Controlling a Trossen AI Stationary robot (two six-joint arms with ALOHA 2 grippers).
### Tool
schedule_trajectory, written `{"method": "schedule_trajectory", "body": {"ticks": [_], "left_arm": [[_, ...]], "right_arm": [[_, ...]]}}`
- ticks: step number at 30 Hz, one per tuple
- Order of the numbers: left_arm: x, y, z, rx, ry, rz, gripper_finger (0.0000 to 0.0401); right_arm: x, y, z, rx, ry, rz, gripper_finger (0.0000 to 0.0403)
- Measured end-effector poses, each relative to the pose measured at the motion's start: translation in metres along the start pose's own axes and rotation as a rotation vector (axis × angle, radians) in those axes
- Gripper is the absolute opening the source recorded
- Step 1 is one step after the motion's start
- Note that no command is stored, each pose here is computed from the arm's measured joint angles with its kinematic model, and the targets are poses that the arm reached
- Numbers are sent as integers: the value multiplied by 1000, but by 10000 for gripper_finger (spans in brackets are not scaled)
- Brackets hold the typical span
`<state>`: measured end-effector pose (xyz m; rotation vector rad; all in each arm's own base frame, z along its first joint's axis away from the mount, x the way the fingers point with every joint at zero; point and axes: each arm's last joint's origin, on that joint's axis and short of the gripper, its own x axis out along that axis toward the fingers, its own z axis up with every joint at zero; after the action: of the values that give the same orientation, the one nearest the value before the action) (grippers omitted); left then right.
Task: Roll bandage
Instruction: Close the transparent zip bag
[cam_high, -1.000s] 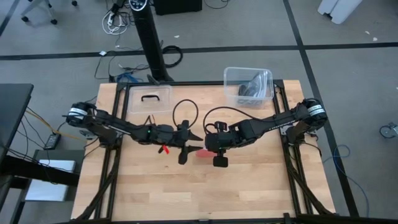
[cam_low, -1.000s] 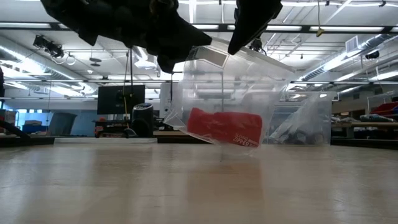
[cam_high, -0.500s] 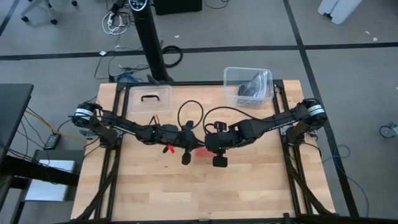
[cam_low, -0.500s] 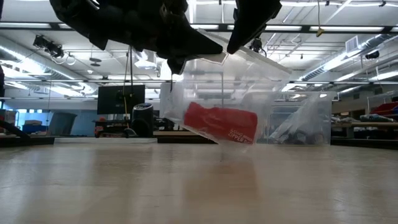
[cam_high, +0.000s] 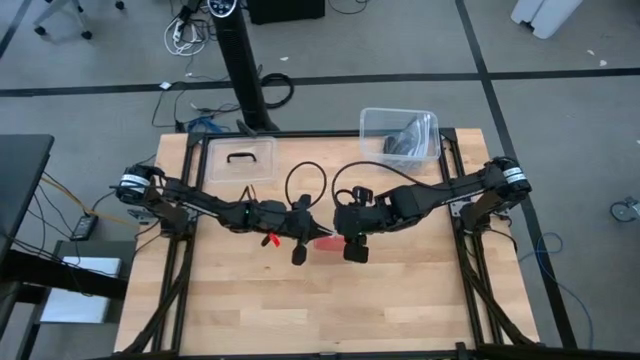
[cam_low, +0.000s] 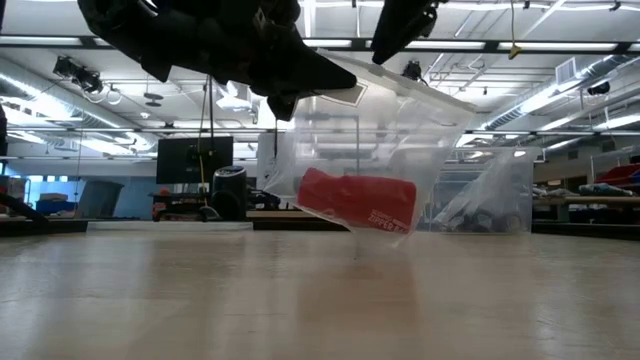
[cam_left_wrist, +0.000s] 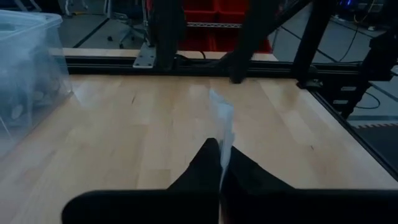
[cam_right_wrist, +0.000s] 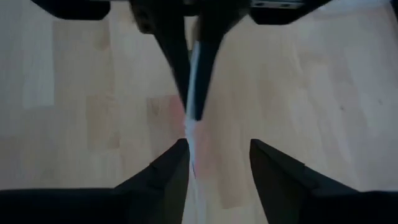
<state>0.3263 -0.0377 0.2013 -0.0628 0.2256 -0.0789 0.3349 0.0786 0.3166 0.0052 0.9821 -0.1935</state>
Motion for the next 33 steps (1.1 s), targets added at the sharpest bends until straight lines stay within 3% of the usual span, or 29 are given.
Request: {"method": "schedule_trajectory", "body": {"ticks": [11, 26, 33], "left_arm": [[0, 0, 1, 0, -7, 1, 0], [0, 0, 2, 0, -19, 2, 0], [0, 0, 2, 0, -19, 2, 0]], "right_arm": [[6, 10, 1, 37, -10, 19, 166], [15, 11, -6, 24, 37, 19, 99], [20, 12, -9, 27, 45, 21, 86]]}}
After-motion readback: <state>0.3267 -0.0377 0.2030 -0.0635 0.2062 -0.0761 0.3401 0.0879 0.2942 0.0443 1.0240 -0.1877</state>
